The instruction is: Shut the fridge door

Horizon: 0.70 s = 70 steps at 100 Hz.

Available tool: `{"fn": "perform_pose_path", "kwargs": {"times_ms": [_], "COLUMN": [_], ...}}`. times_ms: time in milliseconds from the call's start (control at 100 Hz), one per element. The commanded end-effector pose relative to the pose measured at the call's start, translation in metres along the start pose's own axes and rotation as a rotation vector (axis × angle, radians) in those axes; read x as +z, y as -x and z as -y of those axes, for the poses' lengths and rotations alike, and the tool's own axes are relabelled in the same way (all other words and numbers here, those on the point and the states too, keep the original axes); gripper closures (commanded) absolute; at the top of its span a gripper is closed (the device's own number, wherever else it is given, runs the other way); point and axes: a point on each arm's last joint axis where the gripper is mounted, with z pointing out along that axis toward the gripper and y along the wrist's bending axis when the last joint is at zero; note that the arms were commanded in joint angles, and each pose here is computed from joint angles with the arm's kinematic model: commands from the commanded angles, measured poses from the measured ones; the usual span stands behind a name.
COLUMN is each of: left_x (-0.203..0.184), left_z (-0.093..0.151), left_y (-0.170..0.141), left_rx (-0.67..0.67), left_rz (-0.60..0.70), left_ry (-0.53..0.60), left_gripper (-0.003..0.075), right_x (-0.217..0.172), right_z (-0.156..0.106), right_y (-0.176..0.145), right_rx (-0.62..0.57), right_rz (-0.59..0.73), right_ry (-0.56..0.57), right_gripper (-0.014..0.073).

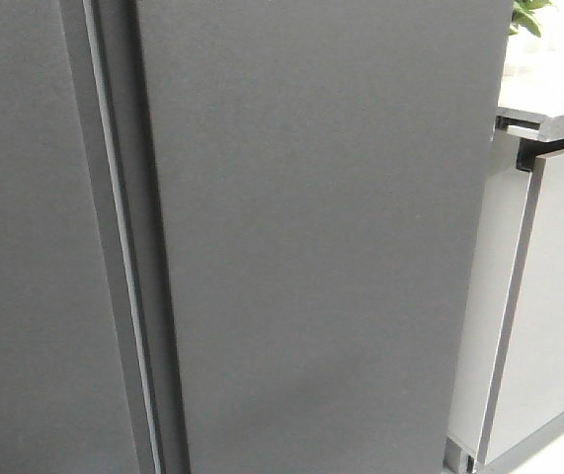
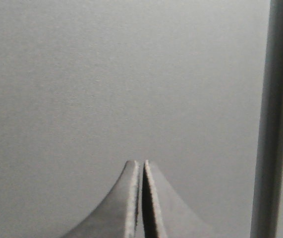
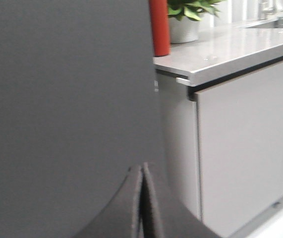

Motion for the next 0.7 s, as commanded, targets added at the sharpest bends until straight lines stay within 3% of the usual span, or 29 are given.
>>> {"fn": "perform_pose_path", "kwargs": {"times_ms": [0, 690], "left_x": [-0.0022, -0.0022], "left_z": [-0.0003, -0.0003], "left_y": [-0.0039, -0.0039], "left_rx": [-0.009, -0.009], "left_rz": [0.058, 0.058], "left_ry": [-0.002, -0.002], "left_gripper": [0.0740, 0.0740], "right_x": [-0.0012, -0.0013], "right_z": [0.0017, 0.0016], "right_y": [0.0017, 0.0028], "right_rx": [-0.033, -0.024], "right_rz": [0.077, 0.090], "right_ry": [-0.015, -0.014], "right_gripper": [0.0641, 0.0641]}}
